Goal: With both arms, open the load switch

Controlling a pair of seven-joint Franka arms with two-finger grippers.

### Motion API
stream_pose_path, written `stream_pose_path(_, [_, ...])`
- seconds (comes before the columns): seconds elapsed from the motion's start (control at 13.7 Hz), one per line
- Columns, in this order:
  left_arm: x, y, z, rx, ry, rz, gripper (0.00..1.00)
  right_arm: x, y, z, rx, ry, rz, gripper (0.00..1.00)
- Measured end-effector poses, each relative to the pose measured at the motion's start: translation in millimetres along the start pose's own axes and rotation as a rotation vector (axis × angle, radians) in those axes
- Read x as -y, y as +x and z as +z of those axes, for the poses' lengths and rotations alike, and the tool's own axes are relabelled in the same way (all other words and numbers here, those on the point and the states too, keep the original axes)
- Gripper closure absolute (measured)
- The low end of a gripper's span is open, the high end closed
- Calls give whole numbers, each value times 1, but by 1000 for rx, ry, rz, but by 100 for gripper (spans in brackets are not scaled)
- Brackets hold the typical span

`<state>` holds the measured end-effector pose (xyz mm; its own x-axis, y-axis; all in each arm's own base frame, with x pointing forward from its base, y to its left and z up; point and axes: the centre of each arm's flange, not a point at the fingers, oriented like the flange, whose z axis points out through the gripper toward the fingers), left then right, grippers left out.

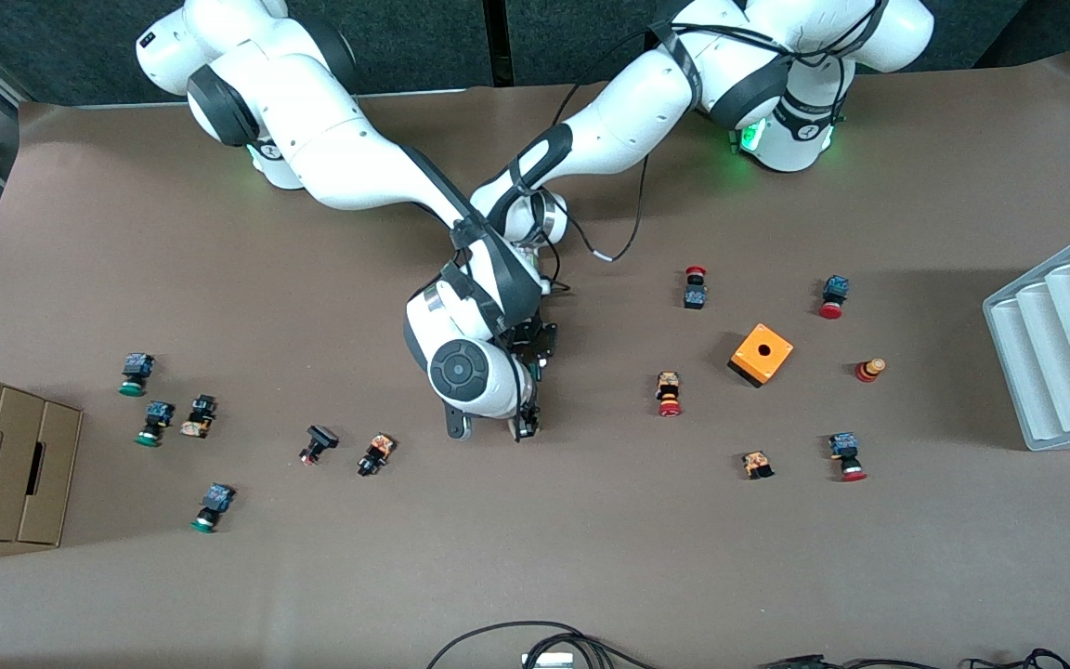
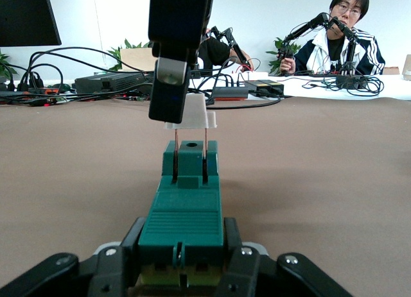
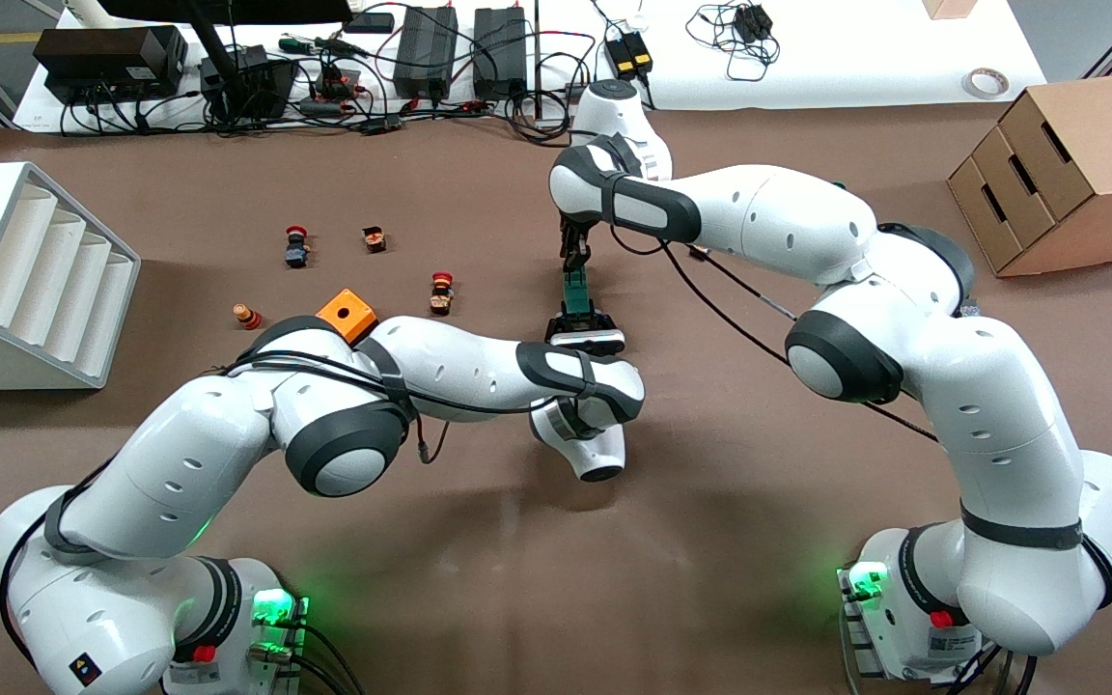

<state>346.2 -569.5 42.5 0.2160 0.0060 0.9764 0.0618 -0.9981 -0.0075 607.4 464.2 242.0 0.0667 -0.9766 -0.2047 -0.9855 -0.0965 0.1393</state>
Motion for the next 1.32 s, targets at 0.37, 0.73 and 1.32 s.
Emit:
stream_pose_path(0.37, [0,0,0,0,0,0,46,-6,4,-7,-5,-11,-13,63])
stream_pose_path(0.73, [0,0,0,0,0,0,46,-8,6,-7,-7,-17,-18,70])
stream_pose_path(1.32, [0,0,0,0,0,0,46,-20,0,-1,-29,-30,-41,70])
